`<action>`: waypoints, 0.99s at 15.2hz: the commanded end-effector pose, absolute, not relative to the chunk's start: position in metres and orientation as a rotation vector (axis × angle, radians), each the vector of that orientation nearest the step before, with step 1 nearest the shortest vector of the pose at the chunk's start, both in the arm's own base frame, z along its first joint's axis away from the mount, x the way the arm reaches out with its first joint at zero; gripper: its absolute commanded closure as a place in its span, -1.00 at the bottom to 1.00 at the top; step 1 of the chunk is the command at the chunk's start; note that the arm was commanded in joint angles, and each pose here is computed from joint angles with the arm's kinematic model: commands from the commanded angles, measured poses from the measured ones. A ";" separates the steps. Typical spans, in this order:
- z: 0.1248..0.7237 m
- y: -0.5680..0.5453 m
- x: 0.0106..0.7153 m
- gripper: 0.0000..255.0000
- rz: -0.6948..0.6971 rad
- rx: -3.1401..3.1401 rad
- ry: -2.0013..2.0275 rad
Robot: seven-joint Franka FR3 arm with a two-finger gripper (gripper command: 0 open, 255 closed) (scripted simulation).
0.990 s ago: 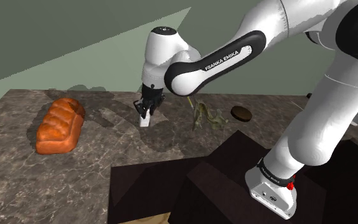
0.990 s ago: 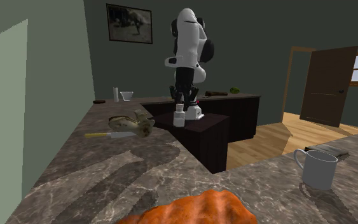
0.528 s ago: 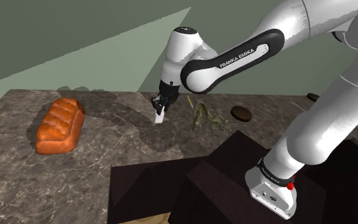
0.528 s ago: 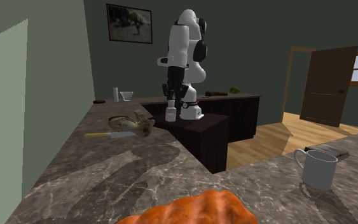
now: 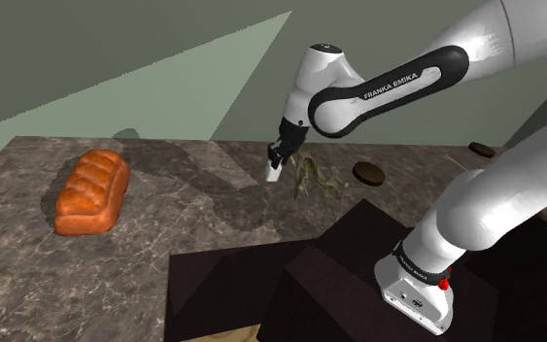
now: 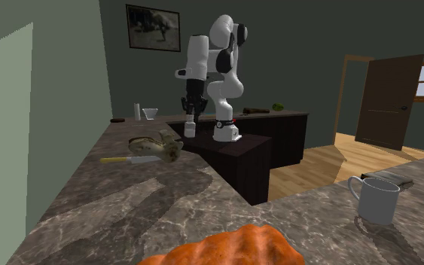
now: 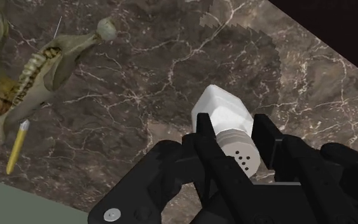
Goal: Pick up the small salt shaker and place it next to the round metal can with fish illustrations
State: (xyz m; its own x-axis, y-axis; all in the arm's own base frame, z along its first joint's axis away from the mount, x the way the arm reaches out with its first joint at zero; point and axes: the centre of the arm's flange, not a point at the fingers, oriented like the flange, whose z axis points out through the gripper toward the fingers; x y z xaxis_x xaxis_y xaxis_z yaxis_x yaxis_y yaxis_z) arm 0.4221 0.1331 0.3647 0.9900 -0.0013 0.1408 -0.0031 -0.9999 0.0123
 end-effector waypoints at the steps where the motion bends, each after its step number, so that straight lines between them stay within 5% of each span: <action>1: 0.361 0.106 0.416 1.00 0.221 3.122 0.000; 15: 0.362 -0.070 0.361 1.00 0.221 3.122 0.000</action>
